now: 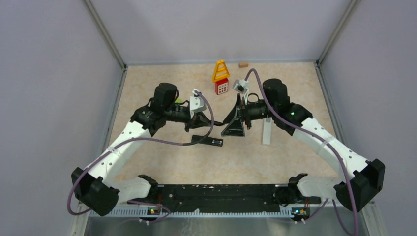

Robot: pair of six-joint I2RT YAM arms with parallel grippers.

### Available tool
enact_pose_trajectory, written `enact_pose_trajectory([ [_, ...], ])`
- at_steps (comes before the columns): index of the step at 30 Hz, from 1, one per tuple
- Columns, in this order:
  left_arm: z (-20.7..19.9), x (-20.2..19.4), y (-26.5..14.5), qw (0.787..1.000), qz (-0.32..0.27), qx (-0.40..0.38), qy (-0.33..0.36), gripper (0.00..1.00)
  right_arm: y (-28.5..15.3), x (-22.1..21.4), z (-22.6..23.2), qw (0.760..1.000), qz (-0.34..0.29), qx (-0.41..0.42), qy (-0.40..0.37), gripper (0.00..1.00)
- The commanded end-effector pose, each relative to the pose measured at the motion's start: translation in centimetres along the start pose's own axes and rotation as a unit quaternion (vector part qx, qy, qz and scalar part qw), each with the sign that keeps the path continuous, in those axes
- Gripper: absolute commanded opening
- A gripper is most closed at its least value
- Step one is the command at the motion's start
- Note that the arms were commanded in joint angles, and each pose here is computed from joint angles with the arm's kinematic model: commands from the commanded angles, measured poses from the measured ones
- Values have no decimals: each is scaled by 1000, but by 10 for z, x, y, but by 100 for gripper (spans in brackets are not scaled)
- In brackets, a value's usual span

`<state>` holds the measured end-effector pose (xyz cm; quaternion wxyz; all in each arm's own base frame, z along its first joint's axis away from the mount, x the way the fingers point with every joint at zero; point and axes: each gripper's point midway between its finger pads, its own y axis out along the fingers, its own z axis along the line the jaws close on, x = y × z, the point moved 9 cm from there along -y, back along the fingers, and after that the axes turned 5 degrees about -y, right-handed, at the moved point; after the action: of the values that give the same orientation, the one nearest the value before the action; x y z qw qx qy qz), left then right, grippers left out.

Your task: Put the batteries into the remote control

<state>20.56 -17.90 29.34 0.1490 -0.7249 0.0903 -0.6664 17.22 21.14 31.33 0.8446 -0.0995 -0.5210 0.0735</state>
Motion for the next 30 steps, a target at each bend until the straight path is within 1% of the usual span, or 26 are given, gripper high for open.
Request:
enact_pose_trajectory([
  [1, -7, 14, -10, 997, -20, -32, 63, 0, -8, 37, 14, 996, -55, 28, -72, 81],
  [4, -6, 14, -12, 996, -25, -37, 74, 0, -10, 41, 16, 994, -67, 29, -77, 82],
  [8, -10, 19, -15, 992, -46, -56, 101, 0, 0, 34, -2, 997, -53, 18, -49, 82],
  [11, -13, 25, -17, 988, -61, -66, 124, 0, 11, 28, -14, 998, -41, 37, -28, 82],
  [15, -17, 27, -18, 983, -73, -77, 152, 0, 21, 29, -20, 995, -35, 93, -16, 81],
  [17, -19, 28, -19, 980, -77, -80, 164, 0, 25, 29, -22, 992, -28, 122, -5, 78],
  [22, -22, 28, -22, 975, -80, -84, 190, 0, 30, 27, -12, 981, -14, 194, 6, 64],
  [26, -24, 29, -23, 972, -78, -87, 203, 0, 34, 23, -5, 975, -5, 221, 11, 53],
  [28, -24, 29, -24, 972, -78, -88, 206, 0, 33, 22, -3, 973, -3, 229, 18, 46],
  [30, -24, 29, -24, 971, -78, -86, 209, 0, 33, 21, -2, 971, -1, 238, 21, 44],
])
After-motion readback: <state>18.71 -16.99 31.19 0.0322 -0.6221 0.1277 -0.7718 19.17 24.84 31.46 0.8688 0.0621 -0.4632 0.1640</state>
